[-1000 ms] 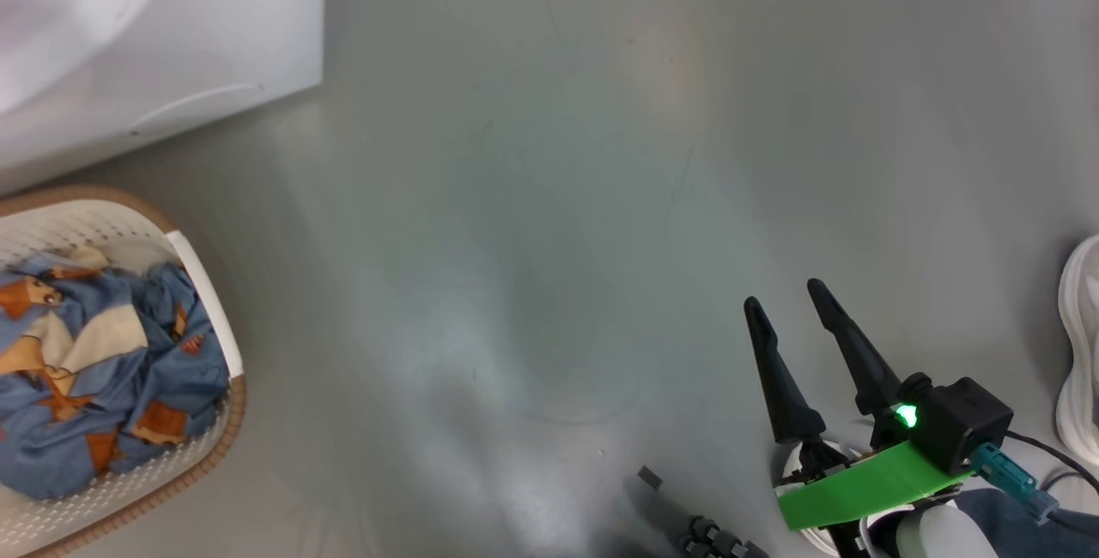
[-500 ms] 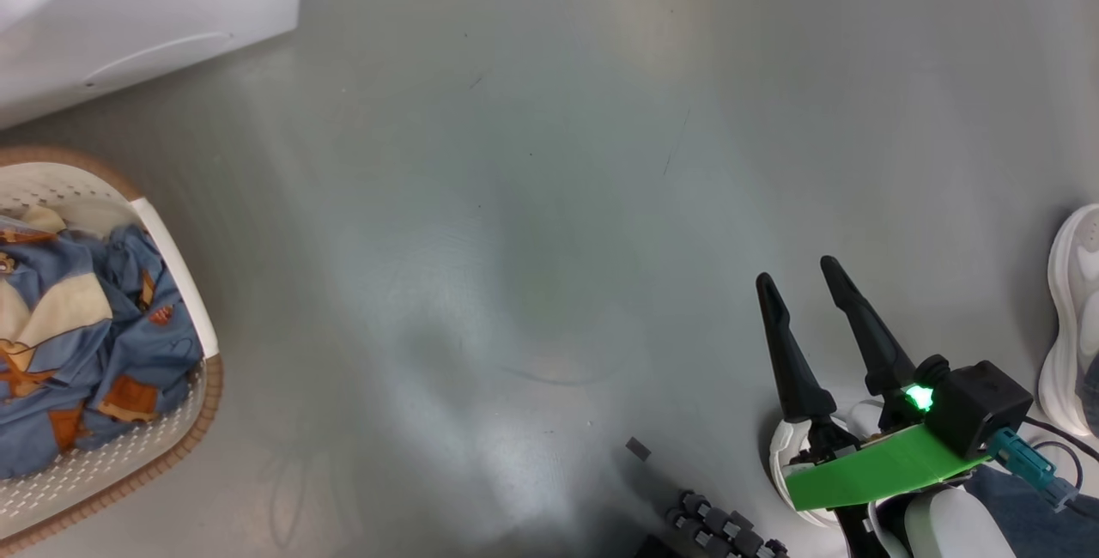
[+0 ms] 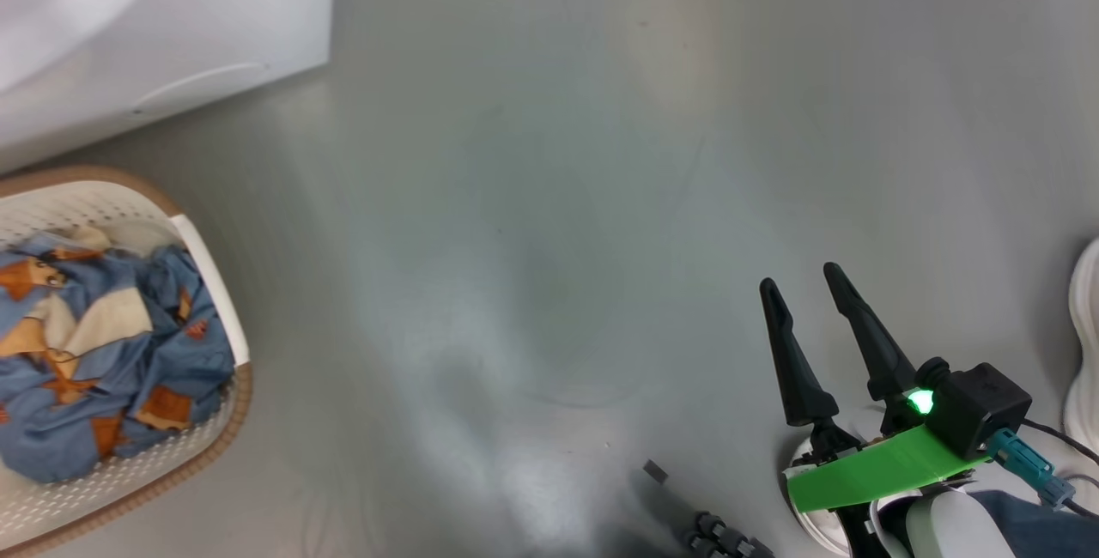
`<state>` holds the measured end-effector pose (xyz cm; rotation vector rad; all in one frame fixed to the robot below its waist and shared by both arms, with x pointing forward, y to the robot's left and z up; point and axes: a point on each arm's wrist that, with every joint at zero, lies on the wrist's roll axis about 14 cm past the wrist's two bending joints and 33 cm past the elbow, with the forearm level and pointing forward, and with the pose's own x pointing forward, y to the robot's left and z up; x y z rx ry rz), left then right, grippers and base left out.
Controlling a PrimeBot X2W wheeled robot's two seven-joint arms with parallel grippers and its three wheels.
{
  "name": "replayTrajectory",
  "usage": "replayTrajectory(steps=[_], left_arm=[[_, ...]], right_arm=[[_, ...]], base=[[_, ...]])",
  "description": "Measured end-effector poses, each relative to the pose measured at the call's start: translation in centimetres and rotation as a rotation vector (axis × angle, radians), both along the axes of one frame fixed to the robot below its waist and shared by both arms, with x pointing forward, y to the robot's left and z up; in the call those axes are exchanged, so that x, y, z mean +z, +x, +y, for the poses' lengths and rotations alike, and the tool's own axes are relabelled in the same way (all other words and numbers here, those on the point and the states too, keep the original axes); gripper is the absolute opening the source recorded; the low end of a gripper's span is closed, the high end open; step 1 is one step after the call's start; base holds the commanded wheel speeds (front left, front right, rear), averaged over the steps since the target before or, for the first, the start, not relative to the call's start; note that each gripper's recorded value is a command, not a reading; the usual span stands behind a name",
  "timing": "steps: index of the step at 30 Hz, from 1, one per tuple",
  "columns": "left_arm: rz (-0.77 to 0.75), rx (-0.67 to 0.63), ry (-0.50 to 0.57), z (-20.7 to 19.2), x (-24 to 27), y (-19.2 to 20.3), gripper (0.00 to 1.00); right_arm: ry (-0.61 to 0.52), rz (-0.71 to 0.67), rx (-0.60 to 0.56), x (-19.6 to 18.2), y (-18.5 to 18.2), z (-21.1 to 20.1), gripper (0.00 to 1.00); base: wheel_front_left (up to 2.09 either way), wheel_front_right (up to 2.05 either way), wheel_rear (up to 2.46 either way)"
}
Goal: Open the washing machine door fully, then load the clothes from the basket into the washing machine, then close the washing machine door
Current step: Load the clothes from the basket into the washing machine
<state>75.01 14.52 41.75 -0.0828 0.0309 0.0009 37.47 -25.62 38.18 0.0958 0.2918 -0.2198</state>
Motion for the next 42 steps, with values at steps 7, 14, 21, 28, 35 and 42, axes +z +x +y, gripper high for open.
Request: replayTrajectory(steps=[7, 14, 21, 28, 35, 42], left_arm=[[-0.005, 0.027, -0.042, -0.4, 1.7, -1.6, 1.00], [0.009, 0.029, -0.049, -0.2, 2.3, -4.0, 1.00], [0.011, 0.012, -0.062, -0.6, 3.7, -6.3, 1.00], [0.028, -0.007, -0.043, -0.1, 4.1, -9.3, 1.00], [0.021, -0.060, -0.046, -1.4, 4.9, -13.0, 1.00], [0.040, -0.078, -0.079, -1.6, 4.5, -18.3, 1.00]], right_arm=[[0.020, -0.029, 0.018, 0.6, 0.4, 0.7, 1.00], [0.033, -0.067, 0.031, 1.7, 0.6, 1.2, 1.00], [0.041, -0.116, 0.049, 3.1, 1.1, 1.7, 1.00], [0.053, -0.158, 0.085, 4.3, 1.7, 2.8, 1.00], [0.044, -0.219, 0.126, 6.2, 2.5, 3.8, 1.00], [0.029, -0.276, 0.159, 8.2, 2.9, 4.6, 1.00]], base=[[0.00, 0.00, 0.00], [0.00, 0.00, 0.00], [0.00, 0.00, 0.00], [0.00, 0.00, 0.00], [0.00, 0.00, 0.00], [0.00, 0.00, 0.00]])
